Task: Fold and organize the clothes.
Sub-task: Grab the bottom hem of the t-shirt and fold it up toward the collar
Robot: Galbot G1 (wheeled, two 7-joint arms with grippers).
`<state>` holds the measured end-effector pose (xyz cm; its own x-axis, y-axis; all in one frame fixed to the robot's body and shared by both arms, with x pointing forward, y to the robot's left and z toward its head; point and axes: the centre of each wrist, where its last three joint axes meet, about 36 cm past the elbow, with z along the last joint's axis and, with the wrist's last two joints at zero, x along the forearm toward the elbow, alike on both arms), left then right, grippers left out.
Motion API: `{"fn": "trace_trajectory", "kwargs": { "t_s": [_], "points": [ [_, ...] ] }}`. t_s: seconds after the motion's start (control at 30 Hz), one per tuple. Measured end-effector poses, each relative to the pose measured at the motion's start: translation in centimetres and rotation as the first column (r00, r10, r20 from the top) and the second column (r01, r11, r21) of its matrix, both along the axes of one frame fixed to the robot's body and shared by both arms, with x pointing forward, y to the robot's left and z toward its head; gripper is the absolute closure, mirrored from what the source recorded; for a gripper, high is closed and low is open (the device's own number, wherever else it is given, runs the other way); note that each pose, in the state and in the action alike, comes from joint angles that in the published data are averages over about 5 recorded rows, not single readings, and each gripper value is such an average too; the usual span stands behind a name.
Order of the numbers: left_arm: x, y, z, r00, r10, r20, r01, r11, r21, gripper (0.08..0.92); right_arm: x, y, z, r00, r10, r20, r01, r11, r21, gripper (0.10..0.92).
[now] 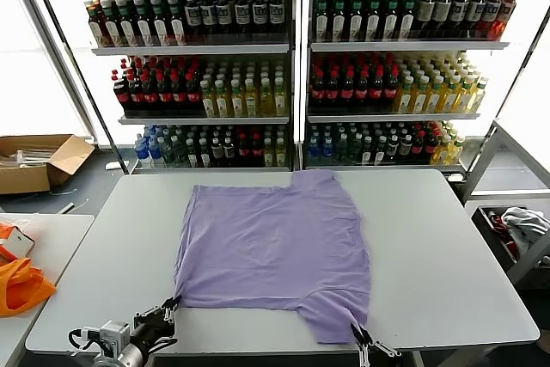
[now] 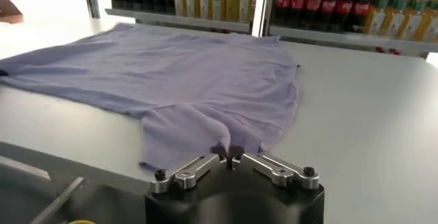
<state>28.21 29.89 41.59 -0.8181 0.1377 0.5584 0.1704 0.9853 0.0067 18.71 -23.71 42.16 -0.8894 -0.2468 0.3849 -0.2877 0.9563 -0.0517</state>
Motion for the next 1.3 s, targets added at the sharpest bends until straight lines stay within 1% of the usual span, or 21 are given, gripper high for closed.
{"fn": "trace_trajectory", "kwargs": {
  "t_s": [0.3, 0.43, 0.53, 0.77, 0.97, 1.13, 1.3],
  "points": [
    [-2.0, -0.3, 2.4, 0.9997, -0.014, 0.019, 0.013, 1.000, 0.020, 0.912, -1.1, -0.3, 0.8, 0.997, -0.028, 0.067, 0.024, 0.998, 0.059, 0.907],
    [-2.0, -0.1, 3.1, 0.9992, -0.029, 0.027, 0.028, 0.999, 0.038, 0.912, -0.2, -0.2, 1.0, 0.992, -0.058, 0.113, 0.048, 0.994, 0.096, 0.907],
    [-1.5, 0.0, 3.6, 0.9980, -0.049, 0.041, 0.046, 0.997, 0.054, 0.912, 1.3, -0.1, 1.1, 0.985, -0.076, 0.154, 0.059, 0.992, 0.114, 0.907],
    [0.5, 0.6, 4.3, 0.9919, -0.106, 0.070, 0.099, 0.991, 0.092, 0.912, 6.0, 0.0, 0.9, 0.966, -0.103, 0.235, 0.073, 0.989, 0.132, 0.907],
    [3.0, 1.4, 4.4, 0.9847, -0.153, 0.083, 0.143, 0.983, 0.115, 0.912, 10.6, 0.1, 0.5, 0.954, -0.107, 0.280, 0.072, 0.989, 0.132, 0.907],
    [5.5, 1.9, 4.2, 0.9789, -0.185, 0.087, 0.173, 0.977, 0.127, 0.912, 14.2, 0.5, -0.4, 0.952, -0.102, 0.290, 0.068, 0.990, 0.126, 0.907],
    [8.2, 2.3, 3.5, 0.9754, -0.203, 0.085, 0.191, 0.973, 0.131, 0.912, 17.5, 1.2, -1.7, 0.958, -0.085, 0.274, 0.056, 0.992, 0.110, 0.907]
  ]
}}
